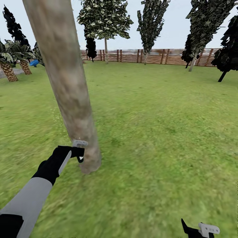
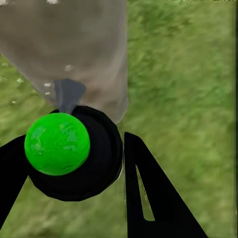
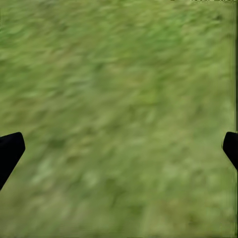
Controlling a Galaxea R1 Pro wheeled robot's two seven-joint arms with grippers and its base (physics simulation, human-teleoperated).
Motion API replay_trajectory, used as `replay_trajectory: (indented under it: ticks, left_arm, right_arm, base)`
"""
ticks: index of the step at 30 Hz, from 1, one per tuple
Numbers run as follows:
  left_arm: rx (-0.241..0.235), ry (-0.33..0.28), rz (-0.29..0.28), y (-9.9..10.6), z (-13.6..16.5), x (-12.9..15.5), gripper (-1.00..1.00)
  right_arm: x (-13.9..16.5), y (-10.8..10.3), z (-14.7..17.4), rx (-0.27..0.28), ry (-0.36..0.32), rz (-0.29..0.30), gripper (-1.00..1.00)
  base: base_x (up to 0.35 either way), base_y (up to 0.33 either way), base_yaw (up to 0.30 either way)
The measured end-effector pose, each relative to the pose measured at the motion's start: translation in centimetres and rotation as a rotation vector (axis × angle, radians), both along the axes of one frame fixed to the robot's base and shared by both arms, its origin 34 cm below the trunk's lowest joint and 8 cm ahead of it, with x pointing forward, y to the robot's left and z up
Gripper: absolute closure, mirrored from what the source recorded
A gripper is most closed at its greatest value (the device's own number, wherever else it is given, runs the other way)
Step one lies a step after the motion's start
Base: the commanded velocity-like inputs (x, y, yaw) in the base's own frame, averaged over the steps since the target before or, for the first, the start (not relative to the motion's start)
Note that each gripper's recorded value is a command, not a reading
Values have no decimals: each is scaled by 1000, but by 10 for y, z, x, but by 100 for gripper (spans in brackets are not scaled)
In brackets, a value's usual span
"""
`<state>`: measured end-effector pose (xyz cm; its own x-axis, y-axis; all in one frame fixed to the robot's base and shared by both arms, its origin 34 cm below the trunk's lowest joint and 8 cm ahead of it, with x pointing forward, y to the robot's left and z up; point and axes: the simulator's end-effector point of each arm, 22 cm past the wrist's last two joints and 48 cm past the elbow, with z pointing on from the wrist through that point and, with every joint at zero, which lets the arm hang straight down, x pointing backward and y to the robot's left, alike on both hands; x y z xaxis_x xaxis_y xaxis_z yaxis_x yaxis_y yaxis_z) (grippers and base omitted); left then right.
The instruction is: In the garden, pick up the pesticide atomizer on the floor and spray pesticide onto both trees until each tree trunk is fully covered.
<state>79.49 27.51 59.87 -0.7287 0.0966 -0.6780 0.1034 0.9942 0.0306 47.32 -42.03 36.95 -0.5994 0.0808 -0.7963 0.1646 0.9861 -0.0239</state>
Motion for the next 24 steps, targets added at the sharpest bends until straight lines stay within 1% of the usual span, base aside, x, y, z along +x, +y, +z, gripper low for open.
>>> replay_trajectory:
  ticks: [8,10,13,14,18,20,21,22,23,24]
  left_arm:
    - [-2,-2,5,2,1,0,100]
    - [-1,-4,6,3,1,1,100]
    - [-3,-13,17,10,8,5,100]
    - [-7,-15,18,9,10,6,100]
    - [-16,-19,20,8,35,21,100]
    - [-17,-56,19,8,60,31,100]
    - [-13,-56,23,11,67,31,100]
    - [-13,-47,39,19,72,30,100]
    - [-19,-43,64,31,78,28,100]
    - [-25,-50,94,48,87,28,100]
  right_arm:
    - [0,0,0,0,0,0,-100]
    - [0,0,0,0,0,0,-100]
    - [0,0,0,0,0,0,-100]
    - [0,0,0,0,0,0,-100]
    - [0,0,0,0,0,0,-100]
    - [0,0,0,0,0,0,-100]
    - [0,0,0,0,0,0,-100]
    - [0,0,0,0,0,0,-100]
    - [0,0,0,0,0,0,-100]
    - [0,0,0,0,0,0,-100]
  base:
    - [0,-269,264]
    - [0,-83,174]
    - [0,-21,44]
    - [0,-4,8]
    - [0,-1,2]
    - [0,0,0]
    - [0,0,0]
    - [0,0,0]
    - [0,0,0]
    - [0,0,0]
